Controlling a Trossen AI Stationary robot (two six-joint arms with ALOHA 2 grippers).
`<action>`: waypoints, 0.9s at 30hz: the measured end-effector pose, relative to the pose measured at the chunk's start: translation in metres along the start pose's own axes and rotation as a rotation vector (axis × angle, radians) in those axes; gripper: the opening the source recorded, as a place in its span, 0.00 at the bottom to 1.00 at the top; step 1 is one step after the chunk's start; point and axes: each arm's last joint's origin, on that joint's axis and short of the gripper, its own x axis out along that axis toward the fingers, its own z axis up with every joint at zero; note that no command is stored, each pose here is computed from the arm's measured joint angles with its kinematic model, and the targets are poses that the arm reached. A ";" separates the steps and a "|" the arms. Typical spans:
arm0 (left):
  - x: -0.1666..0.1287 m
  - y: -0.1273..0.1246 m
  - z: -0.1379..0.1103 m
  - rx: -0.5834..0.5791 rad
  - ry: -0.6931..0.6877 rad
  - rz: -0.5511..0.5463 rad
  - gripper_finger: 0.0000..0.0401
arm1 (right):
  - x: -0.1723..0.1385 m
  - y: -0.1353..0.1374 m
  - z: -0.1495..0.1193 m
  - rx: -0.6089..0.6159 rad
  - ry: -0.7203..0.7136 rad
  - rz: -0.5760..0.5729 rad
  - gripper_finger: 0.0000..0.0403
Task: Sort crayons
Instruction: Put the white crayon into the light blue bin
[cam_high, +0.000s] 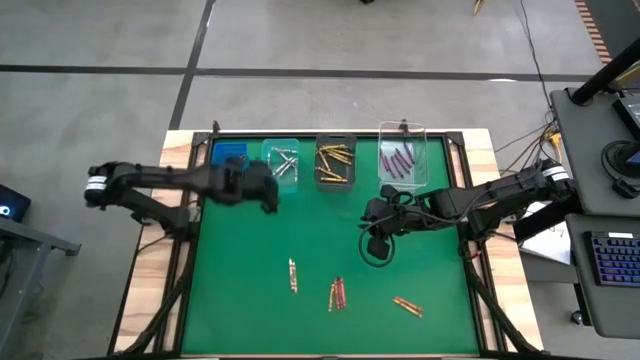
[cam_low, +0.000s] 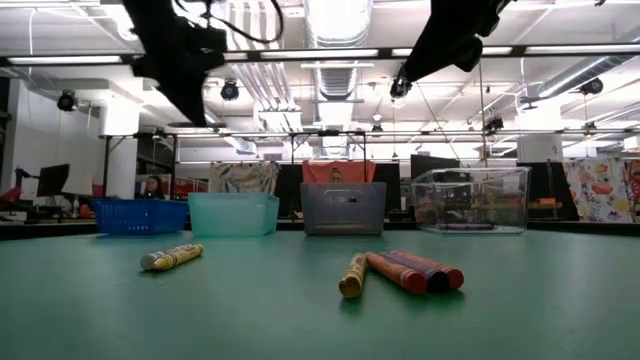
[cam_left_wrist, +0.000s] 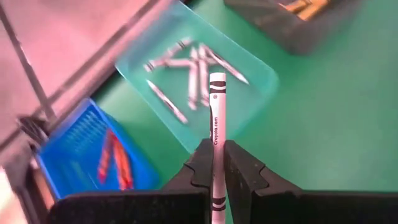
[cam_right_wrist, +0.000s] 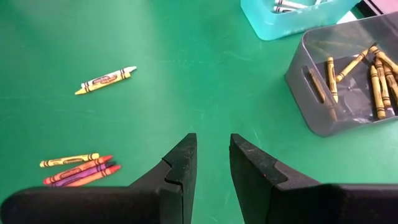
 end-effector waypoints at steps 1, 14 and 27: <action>0.006 0.007 0.007 0.012 -0.006 0.006 0.00 | 0.000 0.000 0.000 -0.001 -0.001 -0.002 0.21; 0.110 0.071 0.066 0.017 -0.005 -0.104 0.00 | 0.000 0.000 0.001 0.011 -0.020 -0.019 0.21; 0.189 0.075 0.053 0.074 0.177 -0.085 0.00 | 0.000 0.000 0.002 0.012 -0.023 -0.019 0.21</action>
